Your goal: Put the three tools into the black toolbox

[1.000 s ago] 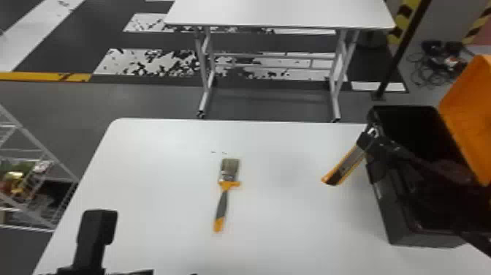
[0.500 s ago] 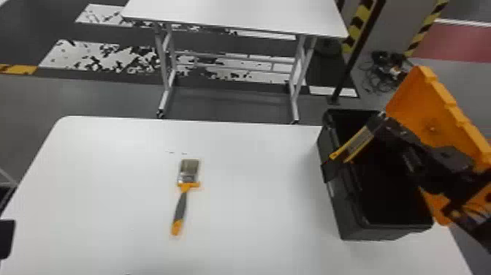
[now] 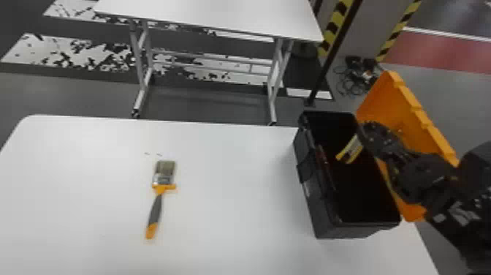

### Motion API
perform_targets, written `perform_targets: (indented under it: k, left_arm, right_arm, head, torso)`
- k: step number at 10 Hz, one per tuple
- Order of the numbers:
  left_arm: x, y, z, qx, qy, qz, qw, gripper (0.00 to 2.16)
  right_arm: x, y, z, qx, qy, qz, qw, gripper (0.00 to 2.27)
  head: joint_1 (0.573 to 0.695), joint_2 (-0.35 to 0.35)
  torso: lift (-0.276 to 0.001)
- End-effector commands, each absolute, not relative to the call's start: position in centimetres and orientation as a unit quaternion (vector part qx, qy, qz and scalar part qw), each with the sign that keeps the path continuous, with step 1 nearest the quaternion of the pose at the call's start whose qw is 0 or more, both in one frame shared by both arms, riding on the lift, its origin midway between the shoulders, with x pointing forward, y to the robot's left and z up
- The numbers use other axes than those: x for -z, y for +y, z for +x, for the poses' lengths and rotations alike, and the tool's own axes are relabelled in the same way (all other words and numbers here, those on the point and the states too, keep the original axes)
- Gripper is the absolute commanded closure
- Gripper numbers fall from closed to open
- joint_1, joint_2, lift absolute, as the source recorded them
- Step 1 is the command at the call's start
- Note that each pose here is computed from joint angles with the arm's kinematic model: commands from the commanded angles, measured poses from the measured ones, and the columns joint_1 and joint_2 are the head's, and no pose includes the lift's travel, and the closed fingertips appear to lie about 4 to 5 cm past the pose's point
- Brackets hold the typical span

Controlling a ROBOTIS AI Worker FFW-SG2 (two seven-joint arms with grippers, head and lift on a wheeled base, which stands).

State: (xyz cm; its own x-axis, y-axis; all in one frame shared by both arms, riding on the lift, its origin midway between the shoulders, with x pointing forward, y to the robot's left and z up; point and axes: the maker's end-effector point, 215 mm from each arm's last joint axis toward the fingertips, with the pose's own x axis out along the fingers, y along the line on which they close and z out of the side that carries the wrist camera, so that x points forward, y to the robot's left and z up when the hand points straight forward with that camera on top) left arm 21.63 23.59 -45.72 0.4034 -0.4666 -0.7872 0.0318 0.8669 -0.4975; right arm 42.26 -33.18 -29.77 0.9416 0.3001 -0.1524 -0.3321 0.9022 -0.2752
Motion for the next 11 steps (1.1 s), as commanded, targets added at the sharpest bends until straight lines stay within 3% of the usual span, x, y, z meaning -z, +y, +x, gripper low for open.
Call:
perform_targets:
  k: [1, 3, 7, 9, 10, 11]
  left_arm:
    - [45.4, 24.2, 21.8, 0.151, 0.521, -0.209, 0.814, 0.03]
    - [45.2, 24.6, 21.8, 0.15, 0.518, -0.213, 0.815, 0.03]
    - [44.6, 24.7, 22.0, 0.154, 0.512, -0.215, 0.818, 0.03]
    - [44.4, 24.7, 22.1, 0.152, 0.51, -0.212, 0.82, 0.03]
    - [44.5, 24.8, 22.2, 0.147, 0.511, -0.207, 0.822, 0.03]
    - [44.3, 25.1, 22.6, 0.142, 0.508, -0.199, 0.826, 0.03]
  right_arm:
    - [32.5, -32.0, 41.2, -0.18, 0.065, -0.209, 0.959, 2.24]
    - [36.4, -30.5, 39.9, -0.204, 0.077, -0.223, 0.95, 2.24]
    - [37.2, -29.7, 39.0, -0.214, 0.075, -0.224, 0.948, 2.24]
    - [36.9, -30.4, 39.0, -0.207, 0.074, -0.211, 0.953, 0.0]
    - [35.6, -31.1, 39.0, -0.198, 0.075, -0.163, 0.964, 0.01]
    - [35.4, -30.6, 38.3, -0.209, 0.115, -0.089, 0.967, 0.06]
  head:
    - [0.695, -0.181]
    - [0.695, -0.143]
    - [0.695, -0.098]
    - [0.695, -0.102]
    - [0.695, -0.104]
    - [0.695, -0.109]
  torso:
    - [-0.051]
    - [-0.051]
    - [-0.051]
    - [-0.051]
    - [-0.051]
    - [-0.051]
